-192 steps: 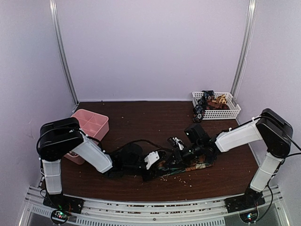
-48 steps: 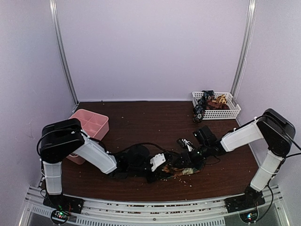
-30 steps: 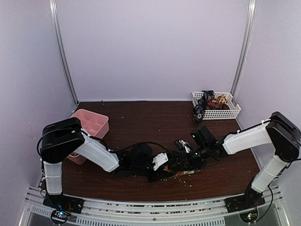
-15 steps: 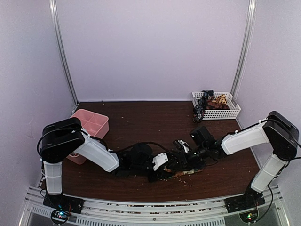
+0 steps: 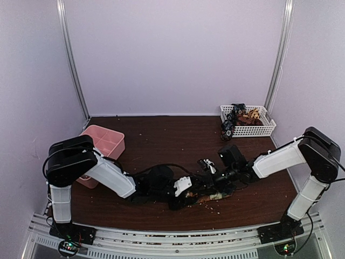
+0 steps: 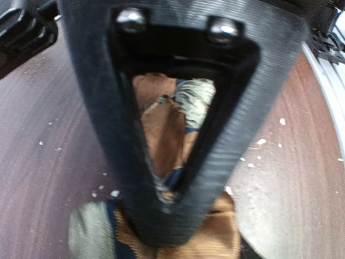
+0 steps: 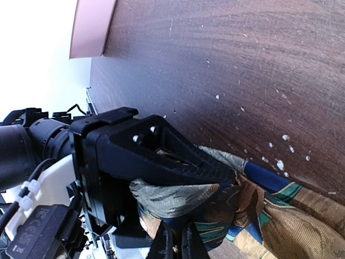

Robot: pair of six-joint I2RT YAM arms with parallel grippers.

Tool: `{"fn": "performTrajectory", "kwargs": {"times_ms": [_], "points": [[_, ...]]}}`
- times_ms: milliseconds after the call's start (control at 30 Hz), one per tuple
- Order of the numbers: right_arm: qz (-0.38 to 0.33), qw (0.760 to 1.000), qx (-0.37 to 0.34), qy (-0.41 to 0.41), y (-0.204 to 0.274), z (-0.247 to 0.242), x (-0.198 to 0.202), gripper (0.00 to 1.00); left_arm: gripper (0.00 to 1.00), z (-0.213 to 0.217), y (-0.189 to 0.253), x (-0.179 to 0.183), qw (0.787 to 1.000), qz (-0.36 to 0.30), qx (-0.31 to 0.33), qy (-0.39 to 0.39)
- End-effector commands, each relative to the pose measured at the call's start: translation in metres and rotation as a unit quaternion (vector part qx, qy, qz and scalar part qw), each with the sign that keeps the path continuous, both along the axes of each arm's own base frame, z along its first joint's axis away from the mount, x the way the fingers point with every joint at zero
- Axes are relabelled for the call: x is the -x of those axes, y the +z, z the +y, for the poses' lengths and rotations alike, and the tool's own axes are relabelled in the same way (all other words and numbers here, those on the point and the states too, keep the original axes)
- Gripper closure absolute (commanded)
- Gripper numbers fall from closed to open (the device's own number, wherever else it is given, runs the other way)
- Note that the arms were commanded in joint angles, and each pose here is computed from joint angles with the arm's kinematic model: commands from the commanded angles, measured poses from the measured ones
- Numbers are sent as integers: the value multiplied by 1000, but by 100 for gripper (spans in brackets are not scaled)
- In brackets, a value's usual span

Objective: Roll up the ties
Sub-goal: Roll the tie at the center of the board.

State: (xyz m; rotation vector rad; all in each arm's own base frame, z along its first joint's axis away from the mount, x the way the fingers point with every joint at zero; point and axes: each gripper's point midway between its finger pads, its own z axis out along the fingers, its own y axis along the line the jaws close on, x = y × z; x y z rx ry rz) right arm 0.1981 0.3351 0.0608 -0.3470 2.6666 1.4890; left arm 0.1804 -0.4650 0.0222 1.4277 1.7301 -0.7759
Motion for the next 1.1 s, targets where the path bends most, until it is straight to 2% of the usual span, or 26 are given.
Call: {"fn": "performTrajectory", "kwargs": {"times_ms": [0,100,267,633,900,1067], "points": [[21,999,46,-13,-35,-17,8,100,38,17,-16,6,1000,3,-31,5],[31,998,58,-18,-46,-27,11,100,31,12,12,0,999,-24,20,13],[44,995,77,-33,-62,-50,10,100,29,3,41,-8,996,-59,68,19],[49,988,134,-51,-88,-84,3,100,24,-14,40,-13,993,-61,97,17],[48,988,136,-48,-90,-86,6,100,25,-34,33,-19,992,-30,120,29],[42,990,130,-44,-83,-83,3,100,36,-37,22,-21,993,-22,110,31]]}}
